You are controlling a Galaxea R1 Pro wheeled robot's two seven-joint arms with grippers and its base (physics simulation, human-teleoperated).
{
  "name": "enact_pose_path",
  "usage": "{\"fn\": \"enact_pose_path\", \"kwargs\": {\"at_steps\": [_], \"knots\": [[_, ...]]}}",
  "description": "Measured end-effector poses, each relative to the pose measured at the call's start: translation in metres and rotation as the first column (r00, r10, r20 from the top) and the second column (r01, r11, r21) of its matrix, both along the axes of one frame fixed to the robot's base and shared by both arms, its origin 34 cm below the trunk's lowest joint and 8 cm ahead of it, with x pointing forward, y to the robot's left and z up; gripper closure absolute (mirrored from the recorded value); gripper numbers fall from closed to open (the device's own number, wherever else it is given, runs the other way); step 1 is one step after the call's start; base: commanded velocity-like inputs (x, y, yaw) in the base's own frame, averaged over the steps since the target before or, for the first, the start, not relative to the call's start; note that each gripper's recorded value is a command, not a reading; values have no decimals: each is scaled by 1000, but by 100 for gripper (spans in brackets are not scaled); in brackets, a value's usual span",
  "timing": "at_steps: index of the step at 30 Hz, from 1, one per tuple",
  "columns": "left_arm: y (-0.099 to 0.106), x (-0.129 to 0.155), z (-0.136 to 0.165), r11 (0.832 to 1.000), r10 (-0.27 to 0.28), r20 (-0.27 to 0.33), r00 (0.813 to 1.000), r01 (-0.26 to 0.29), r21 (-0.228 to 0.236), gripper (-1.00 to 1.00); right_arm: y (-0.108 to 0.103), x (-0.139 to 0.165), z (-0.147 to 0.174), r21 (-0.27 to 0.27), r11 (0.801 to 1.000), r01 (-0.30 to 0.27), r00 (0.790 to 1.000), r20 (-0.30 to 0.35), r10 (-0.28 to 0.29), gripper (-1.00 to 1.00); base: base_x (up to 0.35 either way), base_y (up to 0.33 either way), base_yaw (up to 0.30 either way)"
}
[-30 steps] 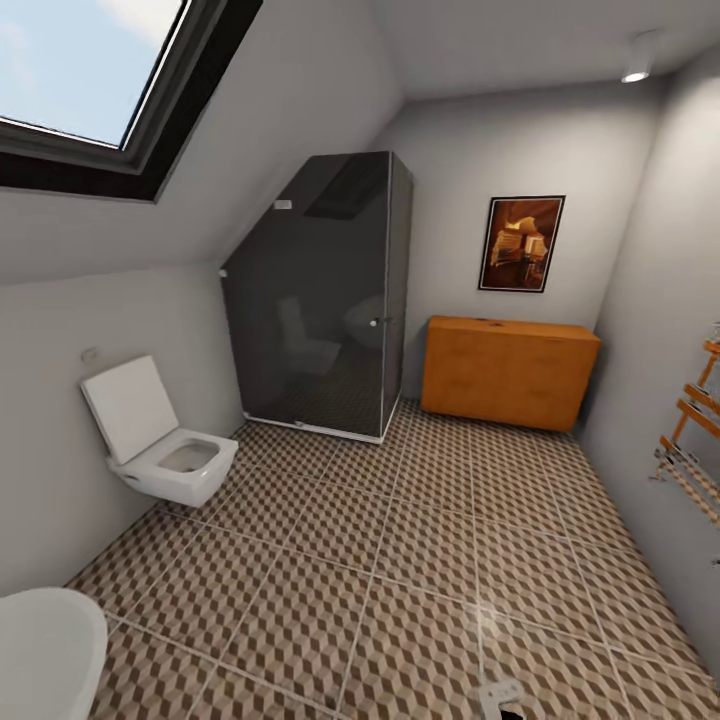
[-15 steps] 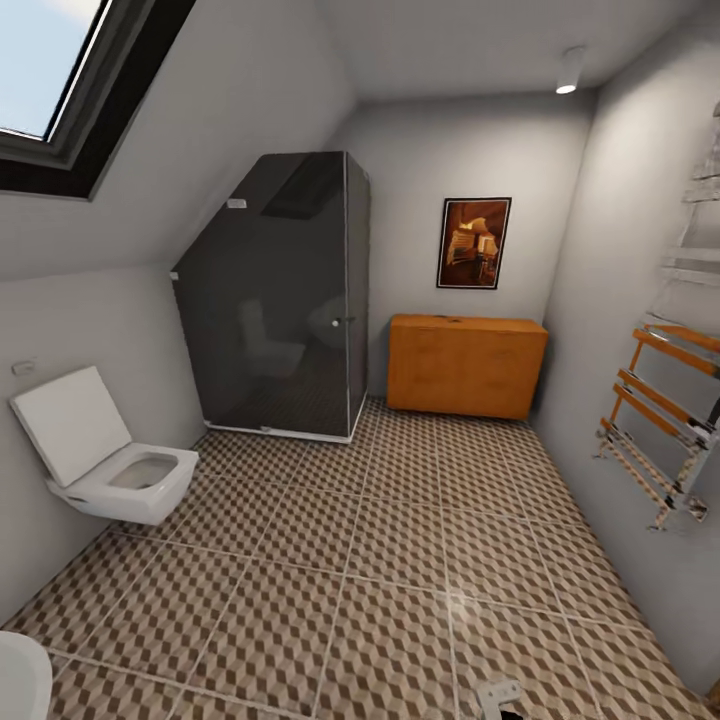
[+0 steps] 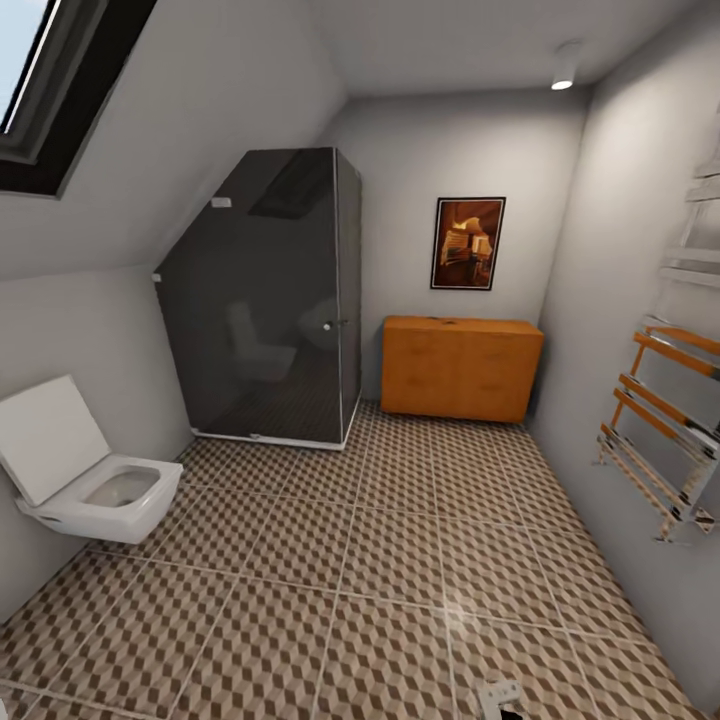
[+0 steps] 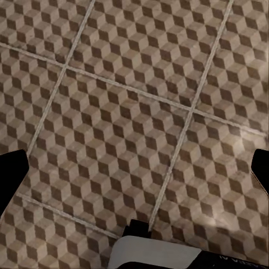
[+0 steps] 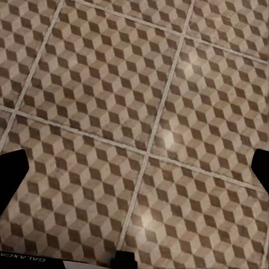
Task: Take the four mousetraps from the cabinet in the bathroom and place them on the bathroom floor. Make sure all four end up on the same floor surface, and ensure that at least two of them are either under or directly next to the same bathroom sink.
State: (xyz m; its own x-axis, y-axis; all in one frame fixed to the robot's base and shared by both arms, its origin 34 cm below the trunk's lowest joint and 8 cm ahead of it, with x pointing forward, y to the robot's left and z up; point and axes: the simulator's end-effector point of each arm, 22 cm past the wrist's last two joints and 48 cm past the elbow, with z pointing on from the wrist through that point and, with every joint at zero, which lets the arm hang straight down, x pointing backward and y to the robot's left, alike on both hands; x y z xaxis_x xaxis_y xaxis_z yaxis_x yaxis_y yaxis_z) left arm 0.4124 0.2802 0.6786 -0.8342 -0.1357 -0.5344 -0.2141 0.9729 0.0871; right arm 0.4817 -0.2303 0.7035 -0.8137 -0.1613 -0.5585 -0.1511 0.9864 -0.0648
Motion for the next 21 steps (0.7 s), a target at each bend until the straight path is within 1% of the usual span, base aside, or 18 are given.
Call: {"fn": "enact_pose_path", "kwargs": {"at_steps": [7, 13, 21], "knots": [[0, 0, 0, 1000, 0, -1, 1000, 0, 0, -100, 0, 0, 0, 0, 1000, 0, 1000, 0, 0, -100, 327, 0, -9], [0, 0, 0, 1000, 0, -2, 1000, 0, 1, -100, 0, 0, 0, 0, 1000, 0, 1000, 0, 0, -100, 328, 0, -159], [0, 0, 0, 1000, 1, -1, 1000, -1, 1, -100, 0, 0, 0, 0, 1000, 0, 1000, 0, 0, -100, 327, 0, -40]]}}
